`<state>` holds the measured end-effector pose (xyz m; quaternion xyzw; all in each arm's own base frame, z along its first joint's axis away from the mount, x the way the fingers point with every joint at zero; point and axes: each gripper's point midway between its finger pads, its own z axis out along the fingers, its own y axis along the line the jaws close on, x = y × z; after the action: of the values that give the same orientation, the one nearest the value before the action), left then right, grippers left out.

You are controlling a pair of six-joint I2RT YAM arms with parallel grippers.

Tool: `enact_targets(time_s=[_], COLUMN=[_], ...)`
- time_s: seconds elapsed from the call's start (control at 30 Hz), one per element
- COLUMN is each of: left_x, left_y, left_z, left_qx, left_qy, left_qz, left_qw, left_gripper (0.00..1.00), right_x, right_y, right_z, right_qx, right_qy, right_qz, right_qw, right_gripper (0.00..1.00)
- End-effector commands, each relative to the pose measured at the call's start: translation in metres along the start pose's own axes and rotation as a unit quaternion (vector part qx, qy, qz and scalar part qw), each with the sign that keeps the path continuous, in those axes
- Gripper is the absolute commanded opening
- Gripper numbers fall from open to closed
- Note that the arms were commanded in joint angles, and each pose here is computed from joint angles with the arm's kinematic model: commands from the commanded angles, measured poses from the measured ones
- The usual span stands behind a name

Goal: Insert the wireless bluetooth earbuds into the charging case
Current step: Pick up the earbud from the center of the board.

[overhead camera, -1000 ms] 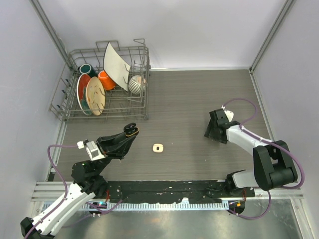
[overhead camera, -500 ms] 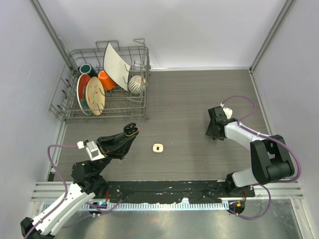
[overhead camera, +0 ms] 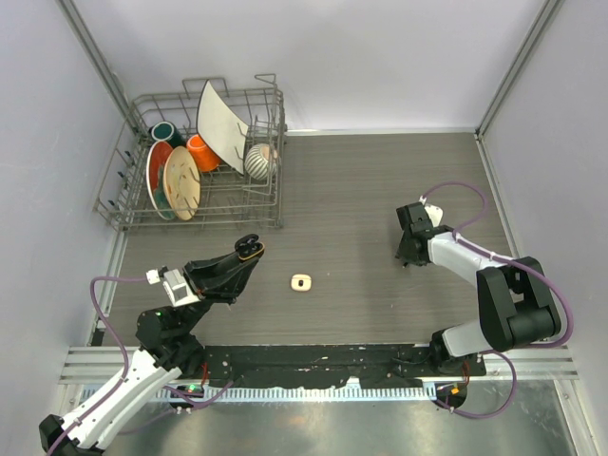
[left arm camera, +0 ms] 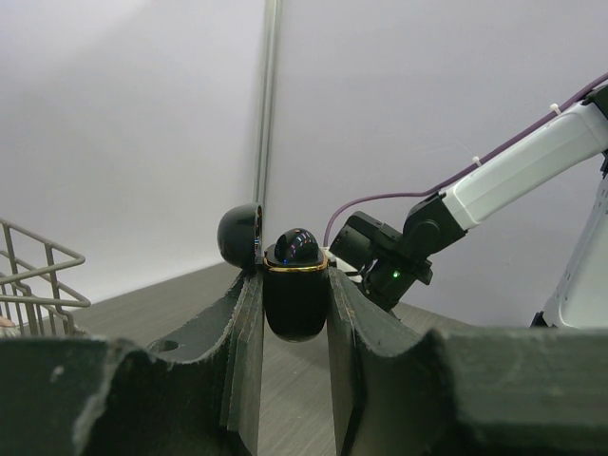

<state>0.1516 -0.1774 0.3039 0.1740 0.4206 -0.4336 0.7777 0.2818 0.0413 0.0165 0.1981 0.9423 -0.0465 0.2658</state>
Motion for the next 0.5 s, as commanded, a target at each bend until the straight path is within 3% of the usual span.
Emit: enact_targets(time_s=[0.0, 0.13, 0.47], left_x=[-0.0248, -0.0248, -0.0247], left_y=[-0.0016, -0.0016, -0.0018], left_z=[0.0052, 0.0052, 0.0053], left_qx=[0.000, 0.000, 0.000], left_qy=[-0.035, -0.035, -0.036], left_qz=[0.009, 0.009, 0.006], left_qw=[0.999, 0.999, 0.999], left_gripper=[0.00, 0.00, 0.00], right_x=[0.0070, 0.0069, 0.0079], right_y=[-0.0078, -0.0084, -0.0050], right_z=[0.0021, -0.0009, 0.0006], right_qx=[0.015, 0.011, 0.006], right_qy=[0.010, 0.010, 0.018], right_qz=[-0.015, -0.024, -0.035], right_qw=[1.000, 1.000, 0.999], right_gripper=[0.30, 0.36, 0.32])
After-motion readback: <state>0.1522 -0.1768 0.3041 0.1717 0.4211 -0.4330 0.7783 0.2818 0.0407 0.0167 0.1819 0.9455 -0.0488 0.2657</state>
